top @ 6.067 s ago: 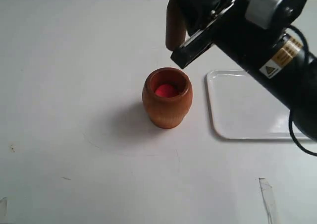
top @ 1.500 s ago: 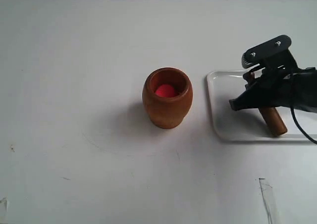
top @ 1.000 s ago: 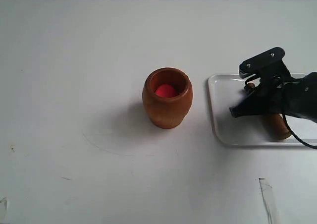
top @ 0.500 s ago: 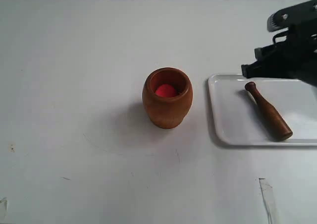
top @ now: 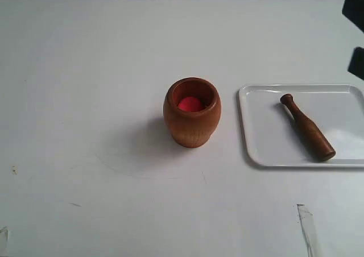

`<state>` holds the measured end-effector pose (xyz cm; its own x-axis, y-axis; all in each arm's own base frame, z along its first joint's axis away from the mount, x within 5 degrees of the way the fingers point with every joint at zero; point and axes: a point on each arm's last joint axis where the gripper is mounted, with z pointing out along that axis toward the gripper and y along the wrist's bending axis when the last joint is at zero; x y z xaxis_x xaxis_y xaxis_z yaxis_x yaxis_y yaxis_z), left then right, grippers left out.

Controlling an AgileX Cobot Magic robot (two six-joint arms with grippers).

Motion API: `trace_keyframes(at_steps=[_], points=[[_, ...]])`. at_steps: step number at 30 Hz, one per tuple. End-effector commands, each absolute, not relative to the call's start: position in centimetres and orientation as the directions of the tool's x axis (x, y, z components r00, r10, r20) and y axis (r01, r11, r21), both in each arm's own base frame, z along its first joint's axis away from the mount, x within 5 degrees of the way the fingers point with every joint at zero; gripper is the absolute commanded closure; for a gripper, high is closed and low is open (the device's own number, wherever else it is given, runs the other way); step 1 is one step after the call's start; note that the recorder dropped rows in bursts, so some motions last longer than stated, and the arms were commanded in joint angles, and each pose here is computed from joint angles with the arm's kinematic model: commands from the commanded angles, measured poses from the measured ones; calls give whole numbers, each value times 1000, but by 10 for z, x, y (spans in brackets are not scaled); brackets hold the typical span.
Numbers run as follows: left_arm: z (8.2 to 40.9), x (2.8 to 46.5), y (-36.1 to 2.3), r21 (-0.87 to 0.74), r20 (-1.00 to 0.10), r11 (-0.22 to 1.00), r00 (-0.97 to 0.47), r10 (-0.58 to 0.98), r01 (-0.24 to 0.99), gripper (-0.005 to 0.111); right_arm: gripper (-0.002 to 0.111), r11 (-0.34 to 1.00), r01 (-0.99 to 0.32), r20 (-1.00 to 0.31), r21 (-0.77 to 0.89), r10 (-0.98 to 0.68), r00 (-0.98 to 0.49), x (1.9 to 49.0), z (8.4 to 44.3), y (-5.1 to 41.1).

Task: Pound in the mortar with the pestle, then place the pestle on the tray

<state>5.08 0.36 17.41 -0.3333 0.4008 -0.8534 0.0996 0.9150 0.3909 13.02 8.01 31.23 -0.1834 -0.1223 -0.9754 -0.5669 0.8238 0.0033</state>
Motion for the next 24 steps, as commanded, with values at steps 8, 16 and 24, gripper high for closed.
trace_keyframes(at_steps=[8,16,24], points=[[174,51,3,378,-861,920,-328,390,103,107,108,658,-750,-998,59,57,-29,35,337,56],[174,51,3,378,-861,920,-328,390,103,107,108,618,-780,-995,97,63,-74,22,302,53],[174,51,3,378,-861,920,-328,390,103,107,108,517,-848,-987,121,-27,-157,13,288,61]])
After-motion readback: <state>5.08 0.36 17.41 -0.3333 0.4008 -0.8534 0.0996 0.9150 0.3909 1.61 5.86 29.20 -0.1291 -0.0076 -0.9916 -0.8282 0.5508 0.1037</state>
